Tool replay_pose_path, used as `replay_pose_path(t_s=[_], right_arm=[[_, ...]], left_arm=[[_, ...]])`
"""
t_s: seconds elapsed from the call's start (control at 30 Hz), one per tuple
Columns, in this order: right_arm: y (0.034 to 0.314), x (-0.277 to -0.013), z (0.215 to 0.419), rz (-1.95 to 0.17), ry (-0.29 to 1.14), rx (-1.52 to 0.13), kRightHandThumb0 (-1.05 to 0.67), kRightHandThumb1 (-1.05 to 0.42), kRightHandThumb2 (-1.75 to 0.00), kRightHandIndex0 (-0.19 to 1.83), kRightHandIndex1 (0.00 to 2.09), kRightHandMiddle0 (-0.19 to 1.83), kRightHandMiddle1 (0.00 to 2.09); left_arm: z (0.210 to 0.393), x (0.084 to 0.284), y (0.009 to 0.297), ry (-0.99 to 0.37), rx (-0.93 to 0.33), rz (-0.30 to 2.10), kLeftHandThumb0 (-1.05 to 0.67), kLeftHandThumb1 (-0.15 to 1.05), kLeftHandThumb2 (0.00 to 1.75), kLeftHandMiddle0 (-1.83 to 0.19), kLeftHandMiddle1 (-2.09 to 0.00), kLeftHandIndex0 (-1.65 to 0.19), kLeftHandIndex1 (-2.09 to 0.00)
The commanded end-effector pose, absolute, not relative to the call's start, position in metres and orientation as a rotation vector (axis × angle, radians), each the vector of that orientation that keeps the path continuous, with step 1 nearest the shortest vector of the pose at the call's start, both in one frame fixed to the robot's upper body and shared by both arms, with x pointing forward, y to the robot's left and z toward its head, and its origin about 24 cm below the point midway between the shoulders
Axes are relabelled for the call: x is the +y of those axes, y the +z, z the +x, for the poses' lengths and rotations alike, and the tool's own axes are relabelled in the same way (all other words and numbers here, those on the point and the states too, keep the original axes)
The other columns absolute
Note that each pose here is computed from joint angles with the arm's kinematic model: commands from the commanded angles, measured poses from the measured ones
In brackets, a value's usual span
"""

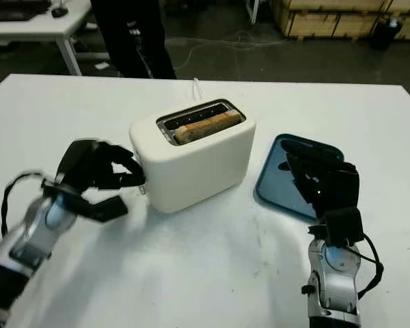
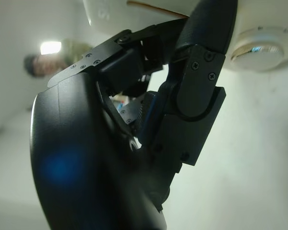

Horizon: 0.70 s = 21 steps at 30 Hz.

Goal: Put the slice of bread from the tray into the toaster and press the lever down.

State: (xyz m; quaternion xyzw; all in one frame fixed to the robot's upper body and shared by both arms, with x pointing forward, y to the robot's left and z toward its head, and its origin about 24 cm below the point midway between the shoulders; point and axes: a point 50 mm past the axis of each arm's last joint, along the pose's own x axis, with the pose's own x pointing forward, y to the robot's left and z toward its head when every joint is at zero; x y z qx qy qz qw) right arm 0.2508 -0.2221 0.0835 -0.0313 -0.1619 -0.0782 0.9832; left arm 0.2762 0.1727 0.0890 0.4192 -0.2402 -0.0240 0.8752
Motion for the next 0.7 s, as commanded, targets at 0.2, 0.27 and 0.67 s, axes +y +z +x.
replay_pose_path(t_s=[0.2, 0.27, 0.67], right_arm=[[0.086, -0.222, 0.253, -0.062, -0.158, -0.348, -0.55, -0.92, -0.15, 0.74, 1.24, 1.15, 0.00], [0.086, -0.222, 0.253, -0.062, -0.157, -0.348, -0.54, -0.92, -0.15, 0.75, 1.24, 1.15, 0.00], [0.086, -0.221, 0.257, -0.061, -0.147, -0.344, -0.51, -0.92, -0.15, 0.74, 1.28, 1.16, 0.01]], left_arm=[[0.263, 0.156, 0.109, 0.050, -0.752, 0.629, -1.00, 0.92, 0.30, -1.19, -1.72, -0.97, -1.44], [0.264, 0.158, 0.110, 0.102, -0.778, 0.573, -0.98, 0.92, 0.29, -1.16, -1.74, -0.90, -1.41], [0.270, 0.168, 0.121, 0.230, -0.884, 0.444, -0.97, 0.92, 0.44, -1.11, -1.75, -0.60, -1.54]])
